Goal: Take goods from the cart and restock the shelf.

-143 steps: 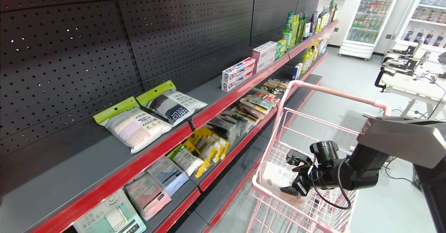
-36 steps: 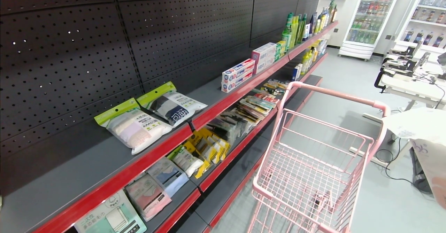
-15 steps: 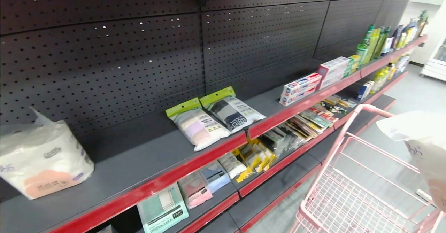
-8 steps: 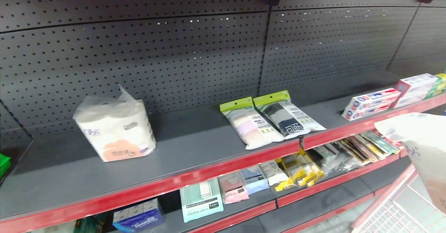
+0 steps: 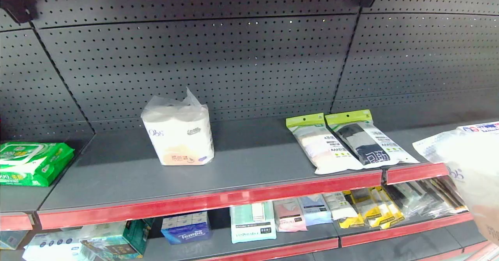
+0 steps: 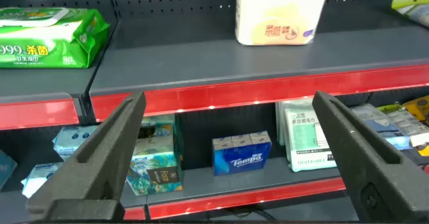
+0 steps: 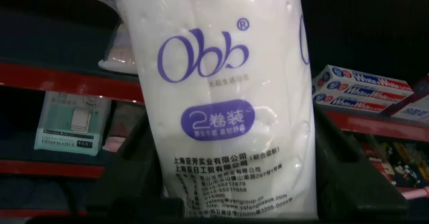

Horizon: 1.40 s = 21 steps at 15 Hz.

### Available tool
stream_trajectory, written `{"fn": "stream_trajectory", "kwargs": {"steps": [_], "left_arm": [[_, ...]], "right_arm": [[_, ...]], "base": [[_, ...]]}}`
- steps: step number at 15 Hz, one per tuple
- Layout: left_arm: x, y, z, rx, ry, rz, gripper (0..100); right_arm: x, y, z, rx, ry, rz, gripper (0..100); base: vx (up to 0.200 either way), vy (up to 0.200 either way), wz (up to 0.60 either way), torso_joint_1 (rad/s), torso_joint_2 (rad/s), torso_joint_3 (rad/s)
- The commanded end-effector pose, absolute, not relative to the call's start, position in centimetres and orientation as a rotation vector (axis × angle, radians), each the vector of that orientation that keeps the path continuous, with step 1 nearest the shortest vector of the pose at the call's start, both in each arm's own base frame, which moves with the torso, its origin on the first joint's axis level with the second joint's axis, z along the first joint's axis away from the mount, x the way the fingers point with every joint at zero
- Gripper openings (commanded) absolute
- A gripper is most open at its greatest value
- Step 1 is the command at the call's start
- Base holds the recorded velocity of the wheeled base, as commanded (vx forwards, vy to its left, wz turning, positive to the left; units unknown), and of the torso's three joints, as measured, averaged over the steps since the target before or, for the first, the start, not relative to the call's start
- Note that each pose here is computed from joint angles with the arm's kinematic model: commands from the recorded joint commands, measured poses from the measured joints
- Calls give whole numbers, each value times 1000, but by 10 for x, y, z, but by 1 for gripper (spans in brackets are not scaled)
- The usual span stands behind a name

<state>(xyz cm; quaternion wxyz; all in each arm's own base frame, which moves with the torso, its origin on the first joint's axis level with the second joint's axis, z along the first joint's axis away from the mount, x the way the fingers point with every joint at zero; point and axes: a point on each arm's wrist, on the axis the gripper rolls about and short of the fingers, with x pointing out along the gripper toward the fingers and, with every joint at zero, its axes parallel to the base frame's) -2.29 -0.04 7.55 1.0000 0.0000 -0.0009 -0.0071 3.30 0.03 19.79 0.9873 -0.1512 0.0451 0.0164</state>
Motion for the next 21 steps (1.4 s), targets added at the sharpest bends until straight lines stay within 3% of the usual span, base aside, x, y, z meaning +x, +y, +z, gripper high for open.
{"fn": "stream_trajectory", "kwargs": {"steps": [1,10,11,12,13,16,21], "left_arm": [[-23,0,76,0,-2,-14,100],[-23,-1,76,31,-5,-28,100],[-27,0,109,37,-60,-19,100],[-18,0,150,-23,-27,-26,100],[-11,0,167,-109,-13,-24,100],[-2,1,151,-79,100,38,100],[26,0,149,-71,277,18,100]], "right_arm": [[33,1,199,-304,83,46,0],[32,3,197,-229,68,152,0],[31,3,196,-229,70,151,0],[32,3,196,-229,70,149,0],[32,3,197,-229,72,149,0],[33,3,199,-227,68,153,0],[42,4,200,-181,99,196,0]], "base": [[0,0,0,0,0,0],[0,0,0,0,0,0],[0,0,0,0,0,0],[0,0,0,0,0,0],[0,0,0,0,0,0],[0,0,0,0,0,0],[0,0,0,0,0,0]]}}
